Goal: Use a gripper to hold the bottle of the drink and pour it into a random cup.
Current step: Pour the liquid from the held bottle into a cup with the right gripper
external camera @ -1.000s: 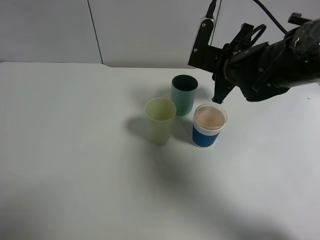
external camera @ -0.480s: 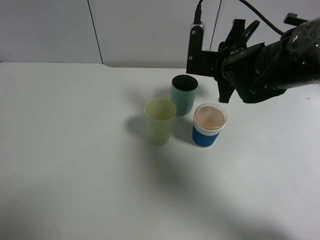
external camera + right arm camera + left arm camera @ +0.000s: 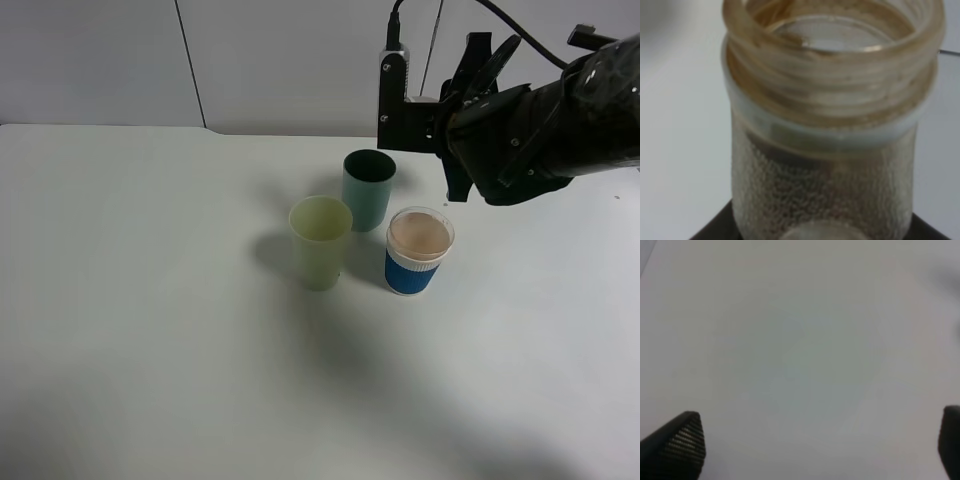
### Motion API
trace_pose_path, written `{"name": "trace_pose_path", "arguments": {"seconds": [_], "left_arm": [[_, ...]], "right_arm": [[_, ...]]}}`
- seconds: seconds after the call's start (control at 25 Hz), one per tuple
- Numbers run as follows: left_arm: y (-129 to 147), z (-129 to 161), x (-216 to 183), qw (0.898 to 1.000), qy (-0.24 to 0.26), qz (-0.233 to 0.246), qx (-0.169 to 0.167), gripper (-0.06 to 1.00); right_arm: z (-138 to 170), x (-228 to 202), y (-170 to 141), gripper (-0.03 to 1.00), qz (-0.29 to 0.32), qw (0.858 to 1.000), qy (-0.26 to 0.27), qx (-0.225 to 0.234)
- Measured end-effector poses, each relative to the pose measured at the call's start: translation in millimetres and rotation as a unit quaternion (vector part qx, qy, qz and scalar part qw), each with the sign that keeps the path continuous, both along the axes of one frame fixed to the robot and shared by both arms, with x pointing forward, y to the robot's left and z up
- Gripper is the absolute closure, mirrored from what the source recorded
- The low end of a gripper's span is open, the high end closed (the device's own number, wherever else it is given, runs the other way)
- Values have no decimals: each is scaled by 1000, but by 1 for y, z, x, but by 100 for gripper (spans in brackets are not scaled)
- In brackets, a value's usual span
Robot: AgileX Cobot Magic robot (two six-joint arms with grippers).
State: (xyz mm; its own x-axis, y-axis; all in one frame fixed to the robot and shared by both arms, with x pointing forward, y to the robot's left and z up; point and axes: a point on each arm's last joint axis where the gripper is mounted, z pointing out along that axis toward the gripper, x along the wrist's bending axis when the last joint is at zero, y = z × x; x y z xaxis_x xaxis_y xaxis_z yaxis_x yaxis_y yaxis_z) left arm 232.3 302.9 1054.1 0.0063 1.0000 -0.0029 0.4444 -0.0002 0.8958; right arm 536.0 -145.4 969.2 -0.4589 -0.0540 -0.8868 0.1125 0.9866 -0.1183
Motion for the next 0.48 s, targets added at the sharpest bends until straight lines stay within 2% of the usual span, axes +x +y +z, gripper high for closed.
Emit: {"name": "trace_pose_path", "arguments": {"seconds": [0.48], "left_arm": [[0,0,0,1000,0,0,0,2]], "right_arm": [[0,-3,5,61,23,999,4,-34]]}}
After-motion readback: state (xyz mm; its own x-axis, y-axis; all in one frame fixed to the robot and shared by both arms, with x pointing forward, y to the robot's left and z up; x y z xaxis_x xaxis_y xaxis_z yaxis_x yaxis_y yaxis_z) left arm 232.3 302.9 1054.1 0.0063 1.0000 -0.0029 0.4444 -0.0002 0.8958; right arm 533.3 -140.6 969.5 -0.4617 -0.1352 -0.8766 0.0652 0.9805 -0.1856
